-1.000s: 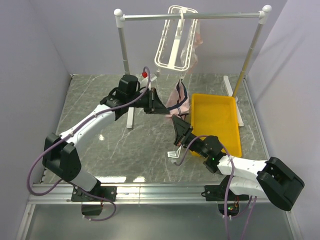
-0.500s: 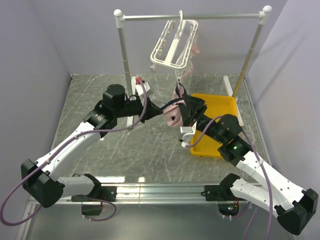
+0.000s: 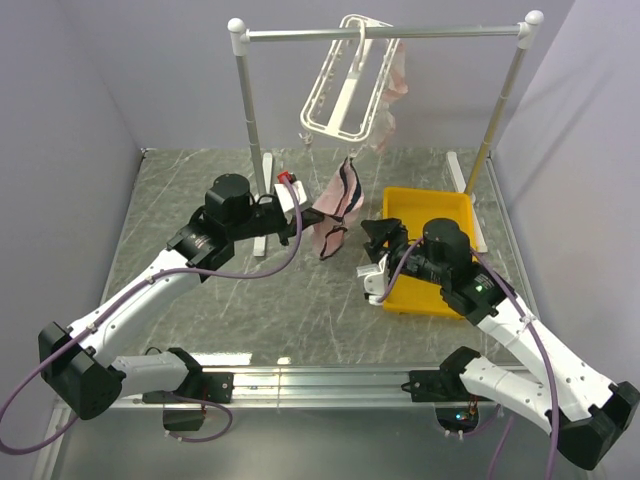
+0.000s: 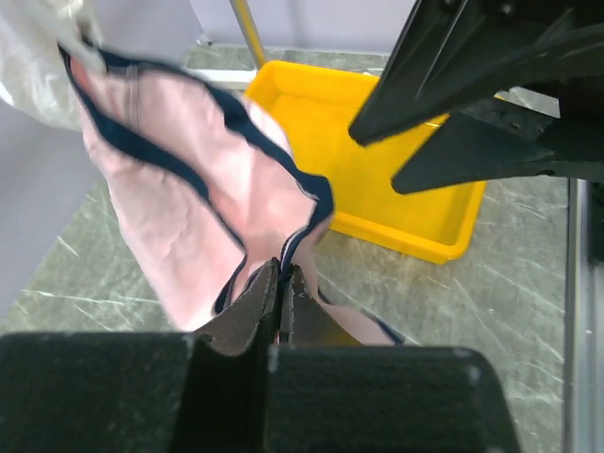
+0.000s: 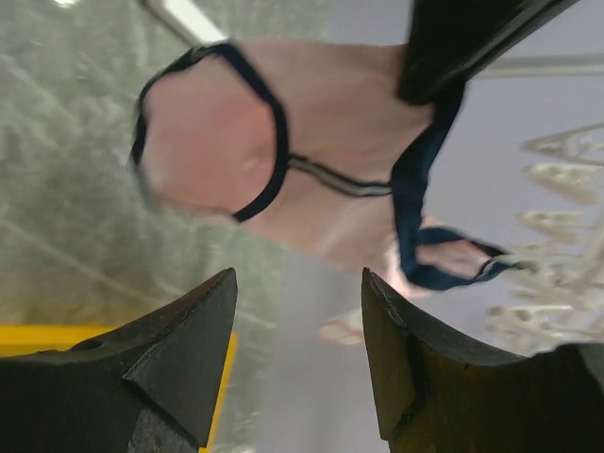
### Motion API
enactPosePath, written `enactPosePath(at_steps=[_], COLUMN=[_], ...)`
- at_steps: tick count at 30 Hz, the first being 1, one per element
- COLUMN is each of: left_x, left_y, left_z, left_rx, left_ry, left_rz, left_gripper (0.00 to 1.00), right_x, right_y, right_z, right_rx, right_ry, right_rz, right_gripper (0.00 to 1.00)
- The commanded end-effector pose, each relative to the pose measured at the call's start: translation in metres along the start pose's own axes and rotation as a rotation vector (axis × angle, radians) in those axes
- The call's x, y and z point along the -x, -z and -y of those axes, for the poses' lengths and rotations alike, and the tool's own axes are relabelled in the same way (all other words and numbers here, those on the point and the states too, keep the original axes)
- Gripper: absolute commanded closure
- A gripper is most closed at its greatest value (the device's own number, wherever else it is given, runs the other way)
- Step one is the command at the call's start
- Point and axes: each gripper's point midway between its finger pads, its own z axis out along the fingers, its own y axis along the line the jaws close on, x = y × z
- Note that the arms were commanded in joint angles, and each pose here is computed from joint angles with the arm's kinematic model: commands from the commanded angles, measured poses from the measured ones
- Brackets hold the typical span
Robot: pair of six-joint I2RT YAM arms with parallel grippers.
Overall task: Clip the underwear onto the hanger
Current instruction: Adjust the underwear on the hanger.
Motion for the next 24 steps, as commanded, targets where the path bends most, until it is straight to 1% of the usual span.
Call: enactPosePath(at_steps=[1,2,3,4,8,11,15,16,19,21,24], left_x=[0.027,0.026,0.026,0.027,0.030,0.030,0.026,0.025,0.018,0.014,0.013], left_y=[0.000,0.001,0.001,0.001,0.003,0.006,0.013,0.014,0.017,0.020,0.025], left_z=[-0.011,-0.013,-0.013,-0.012,-0.010,-0.013,-0.010,-0.007,-0.003,0.000,-0.002], left_rx=[0.031,0.038,0.038,0.037,0.020,0.034,0.032,0.032,0.062,0.079,0.121], left_ry=[-0.100,-0.127,-0.139,-0.146,-0.218,-0.303,-0.386,-0.403,-0.525,-0.588,-0.626], left_rz=[0.076,0.072,0.072,0.077,0.093,0.090,0.063,0.058,0.040,0.028,0.014], left_gripper=[1.00,1.00,1.00,1.00,1.00,1.00,1.00,1.00,1.00,1.00,1.00], right_x=[0.016,0.018,0.024,0.025,0.036,0.043,0.052,0.052,0.056,0.057,0.059], right_y=[0.005,0.005,0.012,0.009,0.010,0.003,-0.004,-0.009,-0.017,-0.024,-0.030], right_z=[0.005,0.012,0.030,0.031,0.041,0.036,0.046,0.045,0.045,0.047,0.052], right_rx=[0.067,0.070,0.057,0.077,0.046,0.083,0.107,0.119,0.135,0.152,0.170], right_ry=[-0.045,-0.082,-0.112,-0.148,-0.121,-0.104,-0.127,-0.126,-0.088,-0.090,-0.089], right_rz=[0.072,0.079,0.093,0.110,0.173,0.221,0.258,0.263,0.276,0.280,0.283], right_gripper=[0.37,0.37,0.37,0.37,0.37,0.37,0.36,0.36,0.35,0.35,0.35])
